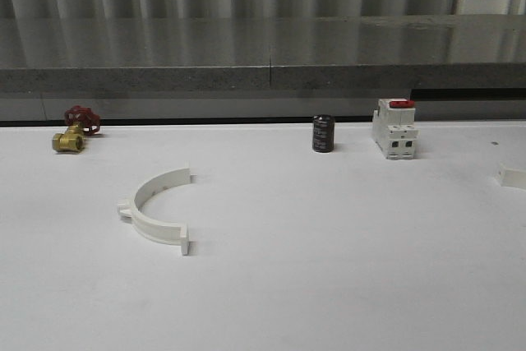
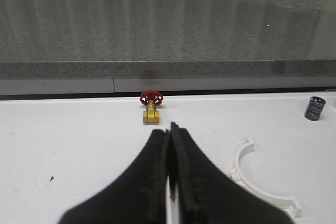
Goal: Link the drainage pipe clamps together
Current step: 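Grasp the second white clamp half with the right gripper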
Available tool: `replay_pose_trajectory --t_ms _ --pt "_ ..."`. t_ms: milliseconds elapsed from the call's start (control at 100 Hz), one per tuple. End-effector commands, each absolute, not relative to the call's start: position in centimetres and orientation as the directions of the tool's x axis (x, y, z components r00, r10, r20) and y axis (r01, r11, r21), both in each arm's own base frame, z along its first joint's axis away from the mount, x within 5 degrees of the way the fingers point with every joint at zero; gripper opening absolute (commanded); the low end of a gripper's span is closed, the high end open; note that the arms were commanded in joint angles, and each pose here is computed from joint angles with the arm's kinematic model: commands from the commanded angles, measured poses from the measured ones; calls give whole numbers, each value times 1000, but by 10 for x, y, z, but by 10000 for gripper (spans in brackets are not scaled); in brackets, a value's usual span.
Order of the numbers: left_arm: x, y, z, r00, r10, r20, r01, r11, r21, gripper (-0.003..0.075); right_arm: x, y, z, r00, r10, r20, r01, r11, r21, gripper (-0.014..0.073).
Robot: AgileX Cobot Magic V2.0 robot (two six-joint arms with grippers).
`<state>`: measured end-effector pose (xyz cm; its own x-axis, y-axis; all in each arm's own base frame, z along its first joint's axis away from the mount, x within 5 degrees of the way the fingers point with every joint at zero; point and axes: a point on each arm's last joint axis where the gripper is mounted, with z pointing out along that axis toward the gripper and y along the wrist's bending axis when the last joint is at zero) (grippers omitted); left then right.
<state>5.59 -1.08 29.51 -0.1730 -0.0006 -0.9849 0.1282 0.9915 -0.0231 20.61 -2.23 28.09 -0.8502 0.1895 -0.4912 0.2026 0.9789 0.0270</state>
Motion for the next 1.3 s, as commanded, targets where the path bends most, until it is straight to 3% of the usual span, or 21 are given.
replay_pose_trajectory --t_ms 0,100,520,960,1010,1180,1290 --pt "56 -10 310 -85 -34 -996 117 992 -43 -21 223 -32 282 -842 261 -473 269 962 52 467" --pt "56 -10 310 -85 -34 -996 117 992 -43 -21 245 -41 268 -871 285 -400 294 955 40 467" --pt "56 -10 310 -85 -34 -996 117 992 -43 -21 323 -44 223 -905 340 -256 326 940 98 467" --pt "56 -10 310 -85 -34 -996 117 992 -43 -21 364 -54 188 -921 318 -226 314 948 56 461" --pt "56 -10 310 -85 -34 -996 117 992 -43 -21 365 -54 186 -922 318 -223 314 948 55 415" --pt "56 -10 310 -85 -34 -996 117 992 -43 -21 367 -54 181 -926 319 -203 315 948 52 114" --pt "56 -10 310 -85 -34 -996 117 992 -43 -21 366 -54 182 -925 320 -204 316 947 52 43"
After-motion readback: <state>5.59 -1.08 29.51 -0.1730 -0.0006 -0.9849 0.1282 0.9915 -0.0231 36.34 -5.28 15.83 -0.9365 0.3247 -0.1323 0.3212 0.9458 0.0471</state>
